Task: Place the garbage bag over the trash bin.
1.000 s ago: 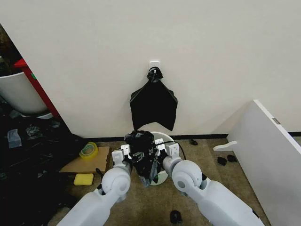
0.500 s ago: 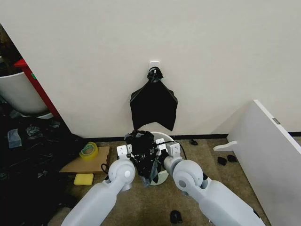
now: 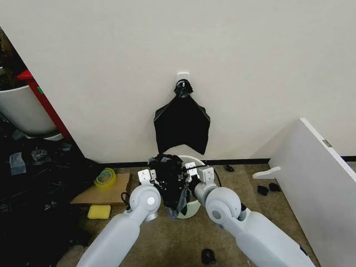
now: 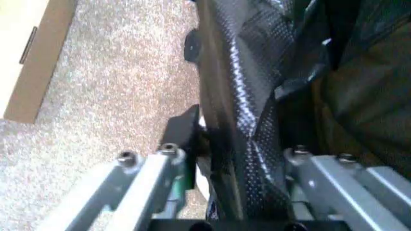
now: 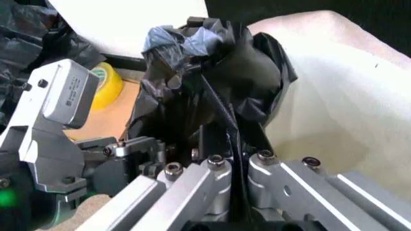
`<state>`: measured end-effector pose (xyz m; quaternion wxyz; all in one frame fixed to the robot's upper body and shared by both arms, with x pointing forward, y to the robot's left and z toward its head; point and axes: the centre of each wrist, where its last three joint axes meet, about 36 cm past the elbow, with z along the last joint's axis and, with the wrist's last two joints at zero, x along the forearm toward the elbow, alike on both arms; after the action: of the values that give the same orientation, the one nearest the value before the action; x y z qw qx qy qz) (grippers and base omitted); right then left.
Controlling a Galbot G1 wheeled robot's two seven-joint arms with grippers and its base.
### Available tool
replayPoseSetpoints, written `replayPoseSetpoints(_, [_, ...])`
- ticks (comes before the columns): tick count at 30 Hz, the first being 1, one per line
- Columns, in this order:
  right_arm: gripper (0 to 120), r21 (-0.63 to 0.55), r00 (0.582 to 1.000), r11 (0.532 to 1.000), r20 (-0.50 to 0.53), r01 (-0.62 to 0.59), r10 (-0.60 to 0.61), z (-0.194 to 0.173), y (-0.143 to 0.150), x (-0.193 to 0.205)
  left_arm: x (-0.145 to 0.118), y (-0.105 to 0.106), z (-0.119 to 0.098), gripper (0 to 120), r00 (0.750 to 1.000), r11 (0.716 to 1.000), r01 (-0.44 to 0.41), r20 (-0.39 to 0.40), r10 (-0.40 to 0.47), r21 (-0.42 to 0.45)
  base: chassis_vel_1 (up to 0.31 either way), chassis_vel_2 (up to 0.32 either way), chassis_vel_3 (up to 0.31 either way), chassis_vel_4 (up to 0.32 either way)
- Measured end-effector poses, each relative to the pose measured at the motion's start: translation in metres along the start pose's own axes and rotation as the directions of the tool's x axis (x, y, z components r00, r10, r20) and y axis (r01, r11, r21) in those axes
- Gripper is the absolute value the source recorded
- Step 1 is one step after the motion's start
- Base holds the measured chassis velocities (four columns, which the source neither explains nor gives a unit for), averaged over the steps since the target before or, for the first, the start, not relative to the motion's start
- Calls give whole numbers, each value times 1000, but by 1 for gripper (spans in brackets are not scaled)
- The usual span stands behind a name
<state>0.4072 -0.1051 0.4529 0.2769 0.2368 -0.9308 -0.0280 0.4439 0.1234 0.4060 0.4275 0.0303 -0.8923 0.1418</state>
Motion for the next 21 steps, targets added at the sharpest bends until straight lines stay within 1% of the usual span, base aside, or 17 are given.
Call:
replayPoseSetpoints(1, [0, 5, 1000, 1000, -5, 0, 0, 3, 0, 0, 1, 0, 0, 18, 1000, 1000, -1, 2, 1, 7, 0, 0, 0, 0])
replayPoseSetpoints(2, [0, 5, 1000, 1000, -5, 0, 0, 3, 0, 0, 1, 0, 0, 18, 1000, 1000, -1, 2, 1, 7, 0, 0, 0, 0])
replayPoseSetpoints(4, [0, 6, 1000, 1000, -14, 0, 0, 8, -1, 1, 1, -1, 0, 8, 1000, 1000, 1, 4, -1, 14, 0, 0, 0, 0])
replayPoseSetpoints(6, [0, 5, 1000, 1000, -16, -1, 2, 9, -1, 0, 1, -1, 0, 6, 1000, 1000, 2, 4, -2, 15, 0, 0, 0, 0])
replayPoseSetpoints(7, [0, 2, 1000, 1000, -19, -4, 4, 11, -2, 0, 1, -1, -1, 1, 1000, 1000, 4, 5, -4, 18, 0, 0, 0, 0])
replayPoseSetpoints(15, [0, -16, 1000, 1000, -2, -11, 11, 9, -1, 5, 2, 6, 0, 0, 999, 998, 0, 33, -2, 60, 0, 0, 0, 0])
replayPoseSetpoints(19, [0, -32, 999, 999, 22, -28, 29, 7, -4, 14, 10, 16, 0, 0, 997, 995, -29, 68, 22, 96, 0, 0, 0, 0])
replayPoseSetpoints(21, [0, -39, 998, 999, 38, -38, 40, 6, -7, 21, 17, 23, -2, 0, 994, 990, -64, 100, 51, 123, 0, 0, 0, 0])
